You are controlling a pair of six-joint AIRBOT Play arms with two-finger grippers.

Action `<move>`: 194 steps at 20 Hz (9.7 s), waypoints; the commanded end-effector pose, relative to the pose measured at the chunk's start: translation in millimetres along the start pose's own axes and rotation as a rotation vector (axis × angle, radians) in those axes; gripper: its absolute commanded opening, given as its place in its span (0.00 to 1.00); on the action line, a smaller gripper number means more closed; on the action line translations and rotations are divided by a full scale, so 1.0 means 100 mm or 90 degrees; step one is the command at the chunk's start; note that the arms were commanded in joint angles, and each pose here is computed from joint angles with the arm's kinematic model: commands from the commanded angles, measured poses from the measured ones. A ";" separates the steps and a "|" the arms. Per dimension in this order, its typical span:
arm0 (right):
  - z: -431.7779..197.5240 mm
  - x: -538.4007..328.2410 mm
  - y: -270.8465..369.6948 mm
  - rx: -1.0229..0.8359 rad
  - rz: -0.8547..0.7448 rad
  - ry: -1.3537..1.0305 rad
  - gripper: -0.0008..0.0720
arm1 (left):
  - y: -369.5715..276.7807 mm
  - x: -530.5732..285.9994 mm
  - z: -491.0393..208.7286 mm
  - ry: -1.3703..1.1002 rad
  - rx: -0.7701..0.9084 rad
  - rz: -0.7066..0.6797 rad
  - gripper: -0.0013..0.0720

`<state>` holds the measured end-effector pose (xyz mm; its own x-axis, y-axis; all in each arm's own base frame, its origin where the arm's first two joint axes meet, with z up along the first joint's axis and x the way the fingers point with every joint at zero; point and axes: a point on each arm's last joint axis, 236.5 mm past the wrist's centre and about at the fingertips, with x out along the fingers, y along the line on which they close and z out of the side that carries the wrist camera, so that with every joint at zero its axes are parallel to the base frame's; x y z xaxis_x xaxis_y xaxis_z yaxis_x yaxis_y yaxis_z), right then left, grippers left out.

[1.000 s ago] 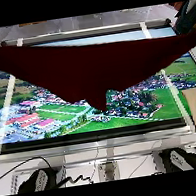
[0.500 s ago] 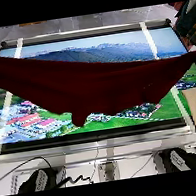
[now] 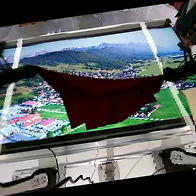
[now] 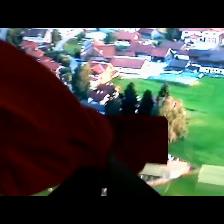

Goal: Fold the clothes and pants, and hang the long-sleeved shirts on hangers.

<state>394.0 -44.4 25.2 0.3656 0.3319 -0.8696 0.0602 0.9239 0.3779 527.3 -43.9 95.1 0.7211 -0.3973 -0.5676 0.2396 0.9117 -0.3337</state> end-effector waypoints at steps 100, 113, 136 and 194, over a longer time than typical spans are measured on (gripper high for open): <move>0.09 0.73 0.03 -0.024 -0.065 0.206 0.72 | 0.65 0.43 -1.57 0.365 0.139 0.102 0.66; -1.55 0.20 -0.34 0.132 0.011 0.399 0.41 | 0.90 -1.36 -0.70 0.247 0.091 0.207 0.69; -2.19 0.71 0.31 0.182 0.208 0.314 0.47 | 1.03 -1.11 -3.04 0.442 -0.280 0.097 0.69; 0.98 1.01 0.43 0.165 0.042 -0.293 0.85 | 0.63 0.66 -0.88 0.020 -0.167 0.072 0.97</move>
<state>530.5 17.4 -2.0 0.7920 0.1871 -0.5812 0.2332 0.7871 0.5711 539.4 -38.9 -24.3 0.7303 -0.3190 -0.6041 -0.0314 0.8676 -0.4962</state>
